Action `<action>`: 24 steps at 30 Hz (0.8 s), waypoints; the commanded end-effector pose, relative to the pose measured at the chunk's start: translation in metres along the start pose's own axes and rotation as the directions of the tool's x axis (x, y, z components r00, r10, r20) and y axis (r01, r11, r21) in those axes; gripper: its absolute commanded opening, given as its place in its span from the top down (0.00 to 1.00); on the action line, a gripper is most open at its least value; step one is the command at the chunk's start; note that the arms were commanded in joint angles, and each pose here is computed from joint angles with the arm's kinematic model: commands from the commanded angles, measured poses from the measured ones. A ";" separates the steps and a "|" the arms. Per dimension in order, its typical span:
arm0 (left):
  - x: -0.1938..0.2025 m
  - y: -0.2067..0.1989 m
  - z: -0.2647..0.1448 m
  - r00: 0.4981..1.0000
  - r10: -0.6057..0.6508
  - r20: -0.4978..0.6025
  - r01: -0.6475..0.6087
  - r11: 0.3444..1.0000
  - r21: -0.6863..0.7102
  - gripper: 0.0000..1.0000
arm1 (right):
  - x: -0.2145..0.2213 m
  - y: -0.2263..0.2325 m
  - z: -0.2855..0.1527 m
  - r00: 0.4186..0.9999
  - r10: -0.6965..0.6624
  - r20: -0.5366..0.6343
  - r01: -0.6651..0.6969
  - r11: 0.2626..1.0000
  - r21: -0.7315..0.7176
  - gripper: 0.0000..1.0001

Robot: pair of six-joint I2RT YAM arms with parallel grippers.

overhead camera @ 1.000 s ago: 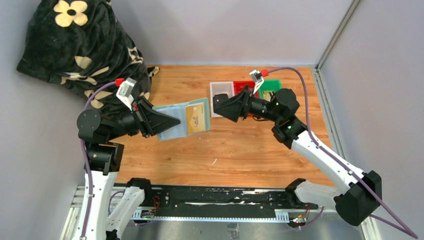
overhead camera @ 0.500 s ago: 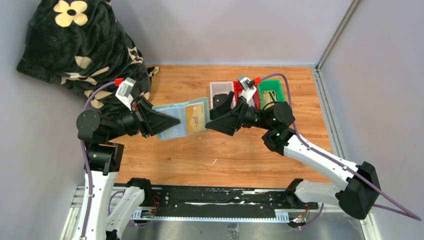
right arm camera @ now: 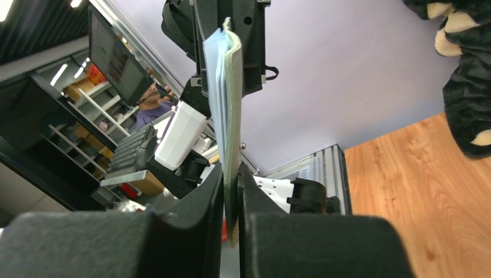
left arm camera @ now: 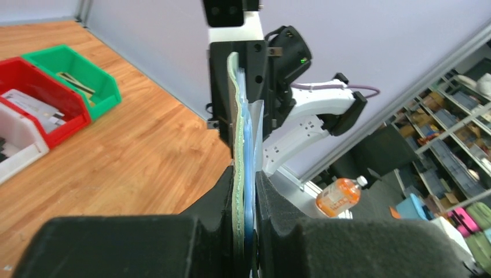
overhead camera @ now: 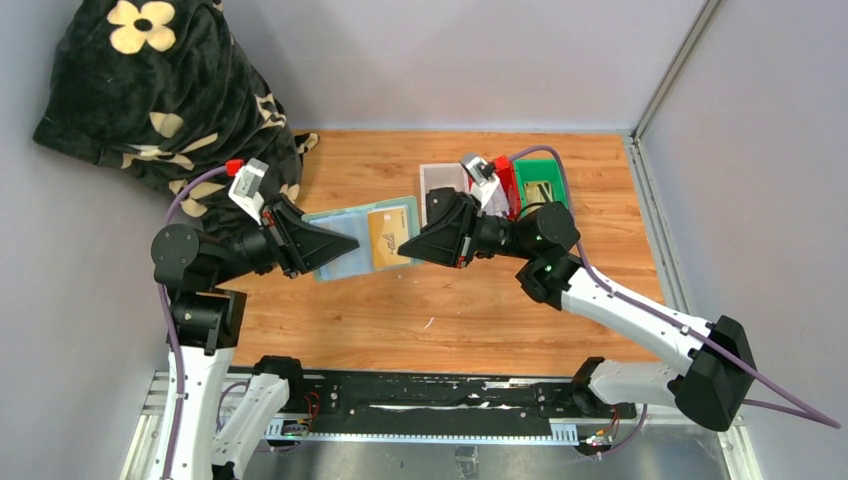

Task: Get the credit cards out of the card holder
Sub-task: Remove the credit card from the card holder.

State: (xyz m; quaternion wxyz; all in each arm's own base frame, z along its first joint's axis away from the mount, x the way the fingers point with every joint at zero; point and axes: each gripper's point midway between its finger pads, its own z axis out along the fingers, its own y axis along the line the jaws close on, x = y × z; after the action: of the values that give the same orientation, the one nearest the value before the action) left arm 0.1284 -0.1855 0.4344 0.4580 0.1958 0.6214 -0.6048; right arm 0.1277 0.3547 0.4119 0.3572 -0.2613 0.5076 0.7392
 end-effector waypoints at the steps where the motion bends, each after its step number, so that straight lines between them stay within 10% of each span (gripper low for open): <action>1: 0.007 0.011 -0.003 0.999 0.046 -0.013 -0.047 0.998 -0.052 0.83 | -0.008 0.022 0.006 0.997 -0.062 -0.038 0.060 0.997 -0.040 0.97; 9: 0.030 0.029 -0.014 0.980 0.148 -0.130 -0.165 0.978 -0.129 0.03 | 0.010 0.003 -0.016 0.945 -0.144 -0.292 0.196 0.968 0.155 1.00; 24: 0.059 0.038 -0.036 0.867 0.406 -0.290 -0.447 0.890 -0.091 0.00 | 0.050 -0.025 -0.042 0.788 -0.118 -0.605 0.273 0.947 0.172 1.00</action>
State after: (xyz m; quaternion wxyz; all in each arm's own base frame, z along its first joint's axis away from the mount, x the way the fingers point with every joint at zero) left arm 0.1211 -0.1656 0.3691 0.5034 0.3435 0.6693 -0.4250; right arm 0.1328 0.3396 0.3531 0.3143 -0.4397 0.6592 0.5228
